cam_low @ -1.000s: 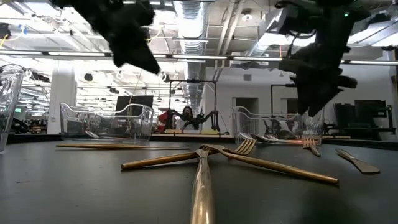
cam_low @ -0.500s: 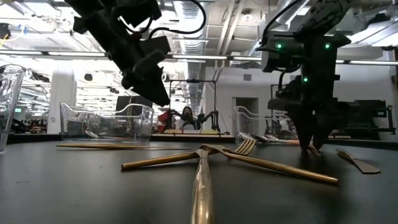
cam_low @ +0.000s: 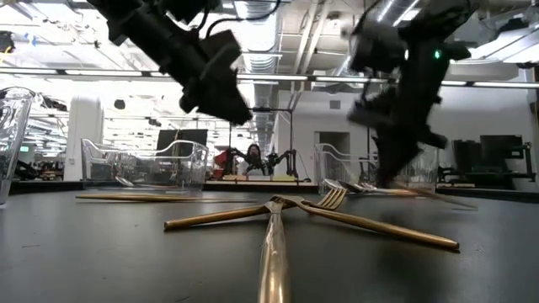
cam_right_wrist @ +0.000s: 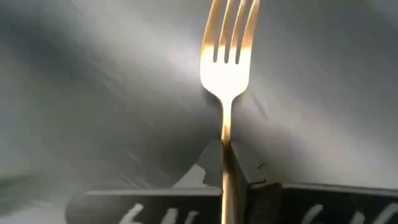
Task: Sort silverware by color (type)
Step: Put the gold fork into the bottom left transparent bin
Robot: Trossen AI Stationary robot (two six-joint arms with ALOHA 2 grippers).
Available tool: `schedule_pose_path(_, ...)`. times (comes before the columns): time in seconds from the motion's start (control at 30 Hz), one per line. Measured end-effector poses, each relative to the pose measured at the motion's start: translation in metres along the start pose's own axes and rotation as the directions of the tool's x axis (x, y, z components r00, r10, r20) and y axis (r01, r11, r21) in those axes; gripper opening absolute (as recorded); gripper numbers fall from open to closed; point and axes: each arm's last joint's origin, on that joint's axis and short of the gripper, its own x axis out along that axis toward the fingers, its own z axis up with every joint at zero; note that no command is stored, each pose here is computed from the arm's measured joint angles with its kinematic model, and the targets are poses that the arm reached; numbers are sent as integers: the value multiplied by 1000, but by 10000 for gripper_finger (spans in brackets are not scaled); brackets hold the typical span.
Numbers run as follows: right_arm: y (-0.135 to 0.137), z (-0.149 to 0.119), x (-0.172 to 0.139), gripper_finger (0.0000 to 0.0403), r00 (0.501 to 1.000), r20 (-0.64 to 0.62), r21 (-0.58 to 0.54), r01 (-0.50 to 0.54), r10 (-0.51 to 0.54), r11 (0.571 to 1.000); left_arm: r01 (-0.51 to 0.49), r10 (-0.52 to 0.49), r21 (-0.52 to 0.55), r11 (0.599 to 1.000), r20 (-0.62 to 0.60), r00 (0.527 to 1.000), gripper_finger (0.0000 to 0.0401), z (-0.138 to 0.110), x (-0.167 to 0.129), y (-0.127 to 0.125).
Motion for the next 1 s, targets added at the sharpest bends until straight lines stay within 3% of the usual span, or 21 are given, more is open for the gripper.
schedule_pose_path(0.1, 9, 9, -16, 19, 985, 123, -72, -115, 124, 991, 93, -92, -12, 996, 63, 994, 166, 8, 0, -3)
schedule_pose_path(0.23, 22, 18, -39, 14, 918, 317, -183, -186, 237, 965, 163, -158, -22, 986, 132, 979, 181, 17, 0, -4)
schedule_pose_path(0.4, 38, 20, -57, 12, 812, 506, -341, -122, 291, 932, 121, -112, -49, 991, 170, 979, 223, 22, 3, 4)
schedule_pose_path(0.53, 52, 20, -59, 11, 752, 547, -481, -77, 368, 873, 146, -140, -8, 989, 237, 961, 258, 29, 7, 5)
schedule_pose_path(0.67, 60, 20, -57, 10, 714, 570, -545, -42, 406, 838, 180, -192, 69, 981, 288, 938, 273, 30, 17, 0)
schedule_pose_path(0.77, 64, 19, -61, 10, 685, 574, -579, -47, 448, 814, 184, -198, 73, 980, 312, 929, 273, 27, 27, -2)
schedule_pose_path(1.0, 69, 13, -66, 9, 668, 575, -647, 18, 473, 762, 184, -206, 94, 978, 349, 914, 246, 25, 37, -5)
